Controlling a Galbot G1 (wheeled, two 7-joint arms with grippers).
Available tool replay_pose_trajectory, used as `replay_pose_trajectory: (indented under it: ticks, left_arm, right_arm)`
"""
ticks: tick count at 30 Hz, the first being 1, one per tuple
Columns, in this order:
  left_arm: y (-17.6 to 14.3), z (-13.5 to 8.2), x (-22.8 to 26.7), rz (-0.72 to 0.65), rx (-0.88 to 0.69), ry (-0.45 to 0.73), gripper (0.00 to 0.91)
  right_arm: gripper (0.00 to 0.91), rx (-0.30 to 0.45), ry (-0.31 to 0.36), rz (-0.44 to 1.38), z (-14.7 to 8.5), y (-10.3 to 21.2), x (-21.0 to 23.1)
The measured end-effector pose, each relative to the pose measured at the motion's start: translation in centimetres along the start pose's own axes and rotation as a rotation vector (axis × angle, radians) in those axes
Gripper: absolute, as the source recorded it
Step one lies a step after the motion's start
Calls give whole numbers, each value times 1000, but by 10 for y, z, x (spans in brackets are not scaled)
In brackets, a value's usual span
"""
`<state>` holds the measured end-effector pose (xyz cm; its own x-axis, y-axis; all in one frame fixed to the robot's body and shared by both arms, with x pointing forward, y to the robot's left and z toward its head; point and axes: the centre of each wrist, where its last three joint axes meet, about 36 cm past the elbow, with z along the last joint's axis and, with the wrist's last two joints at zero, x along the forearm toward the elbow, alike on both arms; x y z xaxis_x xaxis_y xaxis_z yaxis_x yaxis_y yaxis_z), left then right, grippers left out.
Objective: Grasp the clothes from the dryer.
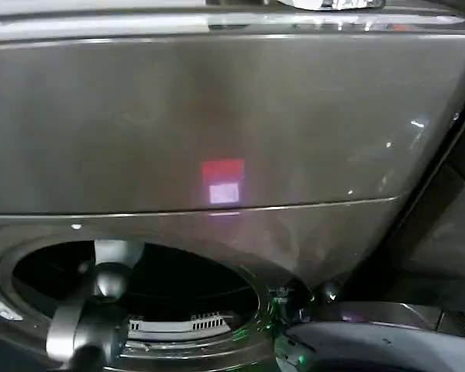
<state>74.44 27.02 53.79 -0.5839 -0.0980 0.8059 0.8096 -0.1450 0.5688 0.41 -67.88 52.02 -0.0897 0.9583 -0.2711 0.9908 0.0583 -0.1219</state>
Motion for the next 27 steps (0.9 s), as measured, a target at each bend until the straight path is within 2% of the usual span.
replay_pose_trajectory:
  ticks: [9, 15, 22, 23, 24, 27]
  left_arm:
    - [-9, -1, -21, -44, 2, 24, 907]
    - [-24, -5, -42, -47, 3, -24, 907]
    - [-37, 2, -59, -37, 43, -62, 907]
    - [-38, 2, -60, -33, 49, -68, 171]
    - [-40, 3, -61, -29, 53, -75, 0]
    - [-44, 5, -65, -15, 61, -102, 0]
  right_arm:
    - [907, 23, 8, -1, 8, -2, 2]
    - [907, 37, 14, -12, 16, 2, 5]
    - [907, 48, 14, -14, 21, 1, 5]
    - [907, 50, 14, -15, 21, 1, 5]
    - [907, 52, 14, -16, 21, 0, 5]
    - [907, 56, 14, -16, 22, -1, 5]
